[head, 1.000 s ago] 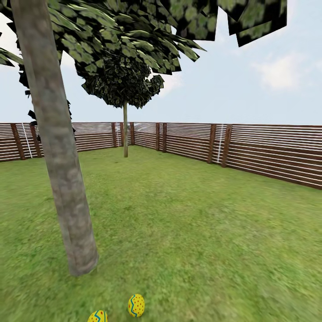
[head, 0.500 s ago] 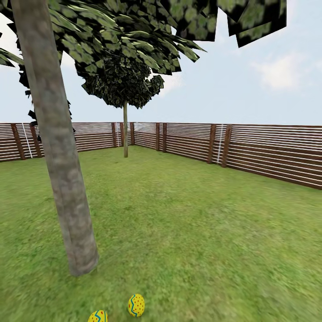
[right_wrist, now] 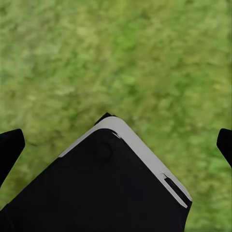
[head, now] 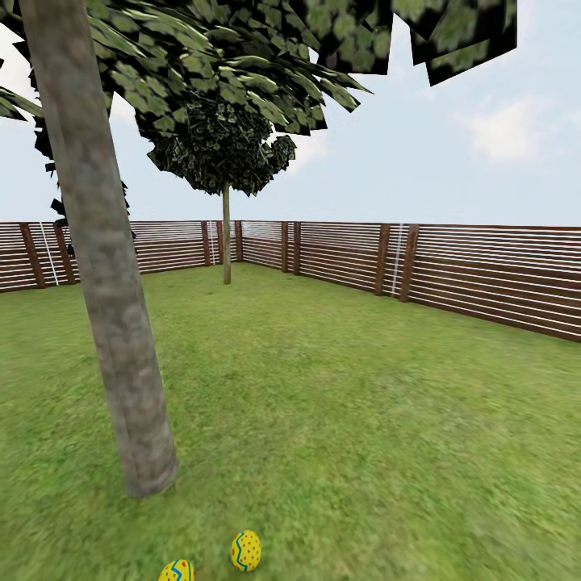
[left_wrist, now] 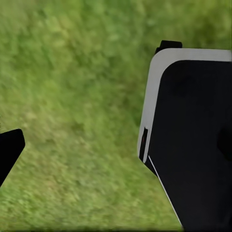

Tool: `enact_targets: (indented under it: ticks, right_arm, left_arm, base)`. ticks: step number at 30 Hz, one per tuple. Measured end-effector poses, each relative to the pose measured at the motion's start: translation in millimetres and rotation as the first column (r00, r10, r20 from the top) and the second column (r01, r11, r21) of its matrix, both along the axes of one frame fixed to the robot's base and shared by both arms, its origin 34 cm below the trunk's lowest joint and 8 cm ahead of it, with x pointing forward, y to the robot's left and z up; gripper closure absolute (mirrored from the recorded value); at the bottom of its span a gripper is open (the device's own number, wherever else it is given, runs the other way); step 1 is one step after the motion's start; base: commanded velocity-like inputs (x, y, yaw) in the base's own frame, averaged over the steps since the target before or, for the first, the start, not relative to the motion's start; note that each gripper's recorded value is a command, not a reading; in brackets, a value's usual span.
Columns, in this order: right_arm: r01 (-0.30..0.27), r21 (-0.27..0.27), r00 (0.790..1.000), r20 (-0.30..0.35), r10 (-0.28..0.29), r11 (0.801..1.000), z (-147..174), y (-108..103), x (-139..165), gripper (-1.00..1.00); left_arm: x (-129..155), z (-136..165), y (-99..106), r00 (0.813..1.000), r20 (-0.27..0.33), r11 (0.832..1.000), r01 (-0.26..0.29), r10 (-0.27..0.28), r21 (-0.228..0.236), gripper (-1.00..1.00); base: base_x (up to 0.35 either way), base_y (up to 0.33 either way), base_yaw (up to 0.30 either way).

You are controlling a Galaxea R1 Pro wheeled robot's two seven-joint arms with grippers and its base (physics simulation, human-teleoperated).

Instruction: Take the three Easter eggs out of the wicker basket on the lawn in the garden, then place them on the lawn next to a single tree (choose any tree) so that all three eggs are next to the same tree and none are left in the basket.

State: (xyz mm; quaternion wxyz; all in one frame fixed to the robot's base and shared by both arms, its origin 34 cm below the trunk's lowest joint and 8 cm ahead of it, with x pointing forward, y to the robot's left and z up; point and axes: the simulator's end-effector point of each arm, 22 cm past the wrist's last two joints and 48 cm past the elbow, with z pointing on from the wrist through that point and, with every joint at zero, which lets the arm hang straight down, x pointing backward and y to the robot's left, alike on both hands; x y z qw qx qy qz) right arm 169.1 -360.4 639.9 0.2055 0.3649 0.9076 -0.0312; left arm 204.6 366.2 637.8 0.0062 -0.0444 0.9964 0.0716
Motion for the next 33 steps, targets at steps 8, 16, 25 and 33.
enact_targets:
  ticks: [8, 16, 25, 33]
  right_arm:
    - [0.0, 0.0, 1.0, 0.0, 0.0, 1.0, 0, 0, 0, -1.0]
    - [0.0, 0.0, 1.0, 0.0, 0.0, 1.0, 0, 0, 0, -1.0]
    - [0.0, 0.0, 1.0, 0.0, 0.0, 1.0, 0, 0, 0, -1.0]
    - [0.0, 0.0, 1.0, 0.0, 0.0, 1.0, 0, 0, 0, -1.0]
  left_arm:
    - [1, 0, 1, 1.0, 0.002, 1.0, -0.005, 0.005, 0.006, -1.0]
    - [31, 2, -5, 0.992, 0.129, 1.0, 0.001, -0.002, 0.003, -1.0]
    - [78, 10, -33, 0.94, 0.34, 0.999, 0.034, -0.028, -0.011, -1.0]
    - [83, 12, -34, 0.931, 0.363, 0.999, 0.037, -0.03, -0.011, -1.0]
  base:
    - [0.0, 0.0, 0.0]
    - [0.0, 0.0, 0.0]
    - [0.0, 0.0, 0.0]
    - [0.0, 0.0, 0.0]
